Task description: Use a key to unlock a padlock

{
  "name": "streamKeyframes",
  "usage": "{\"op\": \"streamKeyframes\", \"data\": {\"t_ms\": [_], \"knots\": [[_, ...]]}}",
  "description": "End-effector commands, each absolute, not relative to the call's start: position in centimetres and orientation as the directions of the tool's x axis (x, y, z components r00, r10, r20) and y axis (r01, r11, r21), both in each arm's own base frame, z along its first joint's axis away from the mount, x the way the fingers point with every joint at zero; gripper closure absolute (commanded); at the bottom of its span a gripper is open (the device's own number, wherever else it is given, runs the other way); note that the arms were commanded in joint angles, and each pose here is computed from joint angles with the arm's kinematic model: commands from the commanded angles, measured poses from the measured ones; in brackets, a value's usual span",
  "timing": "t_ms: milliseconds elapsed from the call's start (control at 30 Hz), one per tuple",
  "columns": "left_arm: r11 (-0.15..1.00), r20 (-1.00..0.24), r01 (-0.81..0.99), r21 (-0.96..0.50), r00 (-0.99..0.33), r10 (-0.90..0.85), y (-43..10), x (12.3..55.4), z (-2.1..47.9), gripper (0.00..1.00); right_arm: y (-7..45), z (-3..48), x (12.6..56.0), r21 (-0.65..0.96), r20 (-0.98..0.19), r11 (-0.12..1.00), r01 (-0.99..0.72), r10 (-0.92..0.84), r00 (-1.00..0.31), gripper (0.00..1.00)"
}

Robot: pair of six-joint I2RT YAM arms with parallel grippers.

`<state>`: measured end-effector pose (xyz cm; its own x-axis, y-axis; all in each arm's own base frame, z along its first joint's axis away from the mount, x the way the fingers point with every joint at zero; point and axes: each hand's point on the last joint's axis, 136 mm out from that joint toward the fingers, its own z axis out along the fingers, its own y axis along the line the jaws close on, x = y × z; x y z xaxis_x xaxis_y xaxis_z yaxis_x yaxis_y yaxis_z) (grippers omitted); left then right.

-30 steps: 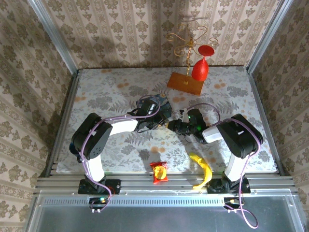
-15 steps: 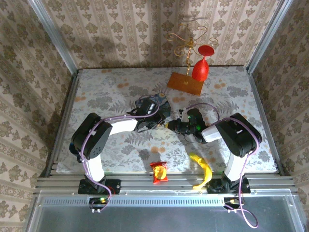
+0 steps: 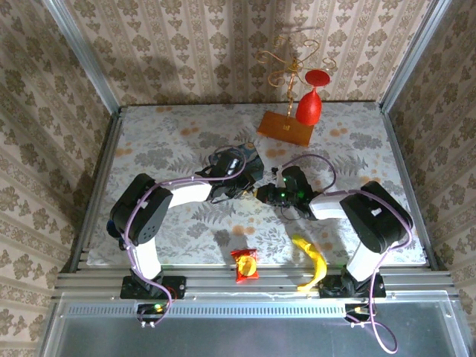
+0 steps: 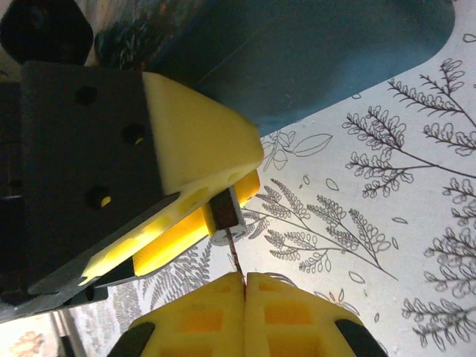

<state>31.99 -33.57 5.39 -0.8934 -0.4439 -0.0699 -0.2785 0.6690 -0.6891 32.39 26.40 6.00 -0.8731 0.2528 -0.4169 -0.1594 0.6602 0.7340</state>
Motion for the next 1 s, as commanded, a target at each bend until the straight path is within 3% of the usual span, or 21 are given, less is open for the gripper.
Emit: {"op": "streamKeyframes", "data": {"t_ms": [0, 233, 467, 667, 967], "knots": [[0.650, -0.010, -0.262, -0.713, -0.924, -0.382, -35.9, 30.4, 6.0, 1.00, 27.3, 10.1, 34.0, 0.698, -0.545, 0.665, -0.266, 0.252, -0.800, 1.00], [0.649, -0.011, -0.255, -0.717, -0.927, -0.375, -36.2, 30.3, 6.2, 1.00, 27.3, 9.9, 34.3, 0.719, -0.542, 0.647, -0.255, 0.293, -0.788, 1.00], [0.651, -0.004, -0.242, -0.719, -0.936, -0.352, -36.8, 29.8, 6.3, 1.00, 28.5, 10.4, 35.2, 0.797, -0.513, 0.541, -0.268, 0.373, -0.773, 1.00], [0.661, 0.002, -0.228, -0.715, -0.946, -0.324, -37.1, 29.2, 6.5, 1.00, 28.6, 10.1, 36.0, 0.719, -0.580, 0.627, -0.301, 0.301, -0.757, 1.00], [0.654, -0.005, -0.225, -0.723, -0.944, -0.330, -37.2, 29.3, 6.8, 1.00, 28.8, 10.2, 36.9, 0.795, -0.499, 0.563, -0.226, 0.396, -0.771, 1.00]]}}
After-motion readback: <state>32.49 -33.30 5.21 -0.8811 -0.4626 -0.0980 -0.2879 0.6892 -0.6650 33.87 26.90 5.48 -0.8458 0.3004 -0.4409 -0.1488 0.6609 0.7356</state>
